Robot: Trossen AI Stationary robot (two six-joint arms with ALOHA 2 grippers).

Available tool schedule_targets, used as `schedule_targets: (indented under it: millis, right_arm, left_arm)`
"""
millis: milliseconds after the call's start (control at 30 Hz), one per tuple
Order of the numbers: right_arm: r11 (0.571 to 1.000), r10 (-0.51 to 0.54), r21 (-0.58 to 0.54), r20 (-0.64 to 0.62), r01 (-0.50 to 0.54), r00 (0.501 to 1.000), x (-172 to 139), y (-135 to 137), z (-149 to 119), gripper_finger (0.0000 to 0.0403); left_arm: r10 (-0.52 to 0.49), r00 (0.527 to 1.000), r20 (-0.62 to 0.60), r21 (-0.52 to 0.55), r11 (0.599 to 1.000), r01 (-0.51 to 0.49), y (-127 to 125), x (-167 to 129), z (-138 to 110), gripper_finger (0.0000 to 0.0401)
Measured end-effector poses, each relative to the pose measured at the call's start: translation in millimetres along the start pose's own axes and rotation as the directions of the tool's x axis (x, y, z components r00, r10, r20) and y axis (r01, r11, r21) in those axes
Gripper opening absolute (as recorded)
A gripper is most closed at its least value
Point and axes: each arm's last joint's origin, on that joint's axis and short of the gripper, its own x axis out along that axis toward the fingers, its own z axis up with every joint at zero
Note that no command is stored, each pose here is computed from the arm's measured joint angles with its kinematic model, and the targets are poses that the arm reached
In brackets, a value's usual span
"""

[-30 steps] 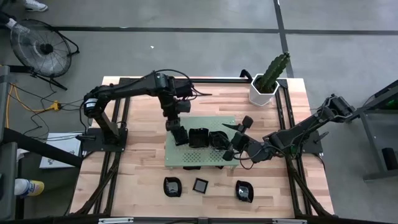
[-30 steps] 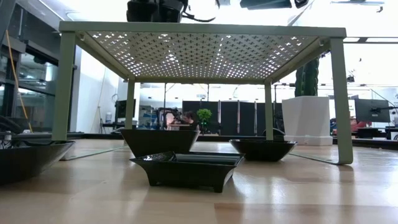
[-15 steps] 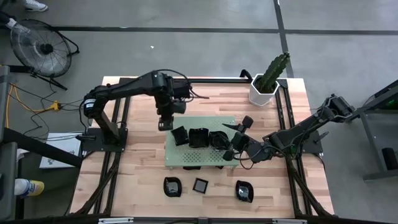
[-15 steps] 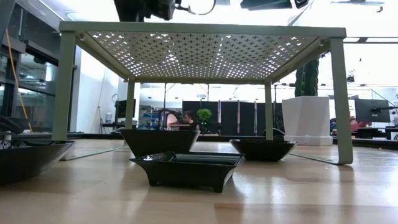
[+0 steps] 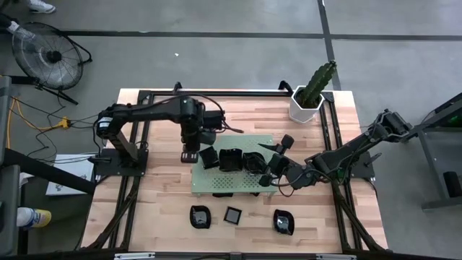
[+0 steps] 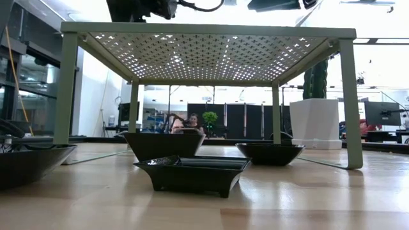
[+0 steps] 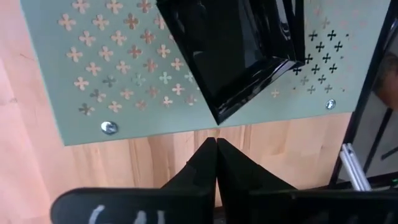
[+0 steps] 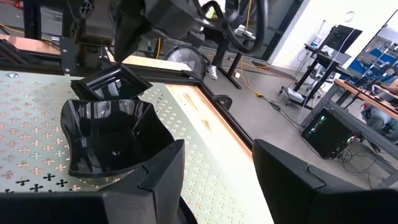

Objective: Pick & Place Mini shaped plates
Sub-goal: Stack the black square shaped plate on top of the black square shaped plate on the shelf, then stack the black leaf shaped bowl on top of the black leaf shaped bowl on the shelf

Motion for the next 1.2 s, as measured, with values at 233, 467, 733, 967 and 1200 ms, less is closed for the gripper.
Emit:
schedule_targets:
  millis: [233, 467, 733, 967, 1200]
  right_arm:
    - [1.000, 0.000, 0.017, 0.000, 0.000, 1.000, 0.0, 0.0, 0.0, 0.0184]
    - [1.000, 0.002, 0.022, 0.000, -0.002, 1.000, 0.0, 0.1, 0.0, 0.0184]
    - [1.000, 0.004, 0.022, 0.000, -0.004, 1.000, -0.2, 0.2, 0.0, 0.0184]
    - [1.000, 0.004, 0.019, -0.001, -0.004, 1.000, -0.2, 0.2, -0.3, 0.0185]
    - [1.000, -0.003, 0.028, -0.048, 0.004, 0.999, -5.6, -9.2, -4.0, 0.0185]
  left_arm:
    - [-0.012, 1.000, -0.007, -0.101, 0.995, 0.011, -9.8, 2.3, 0.6, 0.0001]
    - [0.023, 0.998, 0.053, -0.129, 0.992, -0.015, -9.2, 2.5, 6.9, 0.0000]
    - [0.021, 0.996, 0.087, -0.122, 0.993, -0.010, -9.2, 2.3, 10.2, 0.0000]
    - [0.182, 0.983, 0.021, -0.137, 0.975, -0.177, -4.9, 2.2, 4.6, 0.0000]
    - [0.332, 0.943, 0.002, -0.073, 0.941, -0.331, -10.5, -2.9, -3.1, 0.0000]
